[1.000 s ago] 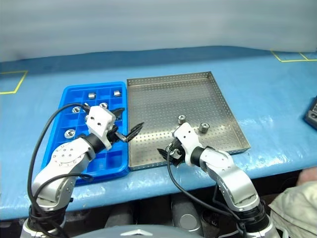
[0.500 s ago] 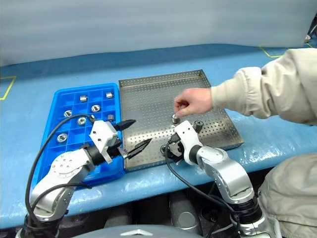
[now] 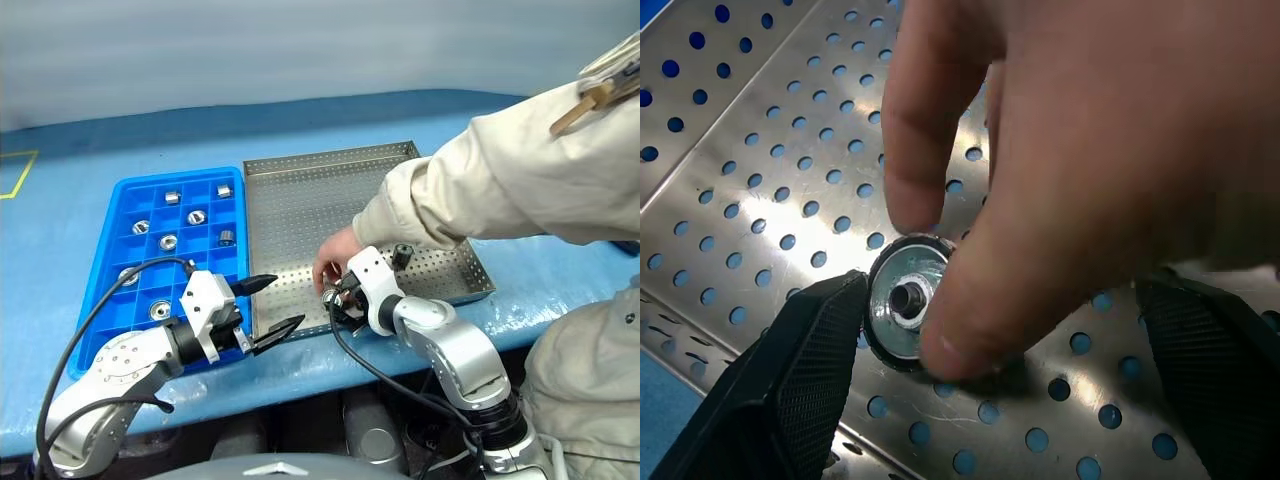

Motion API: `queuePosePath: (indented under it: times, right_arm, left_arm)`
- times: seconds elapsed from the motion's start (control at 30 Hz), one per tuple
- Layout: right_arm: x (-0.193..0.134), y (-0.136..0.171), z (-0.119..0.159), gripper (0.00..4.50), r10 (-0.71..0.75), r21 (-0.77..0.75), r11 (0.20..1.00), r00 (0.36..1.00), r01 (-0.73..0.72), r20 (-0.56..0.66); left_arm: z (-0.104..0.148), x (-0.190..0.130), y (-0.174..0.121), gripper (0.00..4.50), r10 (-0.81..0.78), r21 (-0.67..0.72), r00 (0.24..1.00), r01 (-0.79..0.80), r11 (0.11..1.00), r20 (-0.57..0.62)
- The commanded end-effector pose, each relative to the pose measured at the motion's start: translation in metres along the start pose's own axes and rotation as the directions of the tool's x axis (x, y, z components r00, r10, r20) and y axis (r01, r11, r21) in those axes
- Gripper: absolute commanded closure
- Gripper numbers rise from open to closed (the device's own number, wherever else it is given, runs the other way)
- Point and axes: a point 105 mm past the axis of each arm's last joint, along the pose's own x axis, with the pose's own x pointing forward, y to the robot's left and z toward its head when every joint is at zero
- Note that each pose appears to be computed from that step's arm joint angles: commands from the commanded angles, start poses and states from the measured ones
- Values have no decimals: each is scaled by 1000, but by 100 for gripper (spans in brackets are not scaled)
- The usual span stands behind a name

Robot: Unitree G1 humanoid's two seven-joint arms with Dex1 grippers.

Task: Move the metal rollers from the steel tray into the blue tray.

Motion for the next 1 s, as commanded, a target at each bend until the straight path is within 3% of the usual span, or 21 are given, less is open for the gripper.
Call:
queuePosePath:
  times: [0.03, 0.6, 1.0]
  right_arm:
    - [-2, 2, 9, 0, 19, -27, 999, 999, -18, 29]
    - [-2, 6, 10, 0, 37, -45, 998, 999, -35, 32]
    - [19, 12, 59, 0, 24, -130, 991, 966, 10, 257]
  left_arm:
    - [13, -2, -7, 5, -19, 30, 999, 18, 999, 46]
    - [14, -1, -6, 5, -2, 42, 999, 0, 999, 52]
    - [16, 0, -1, 5, 60, 41, 995, -64, 997, 80]
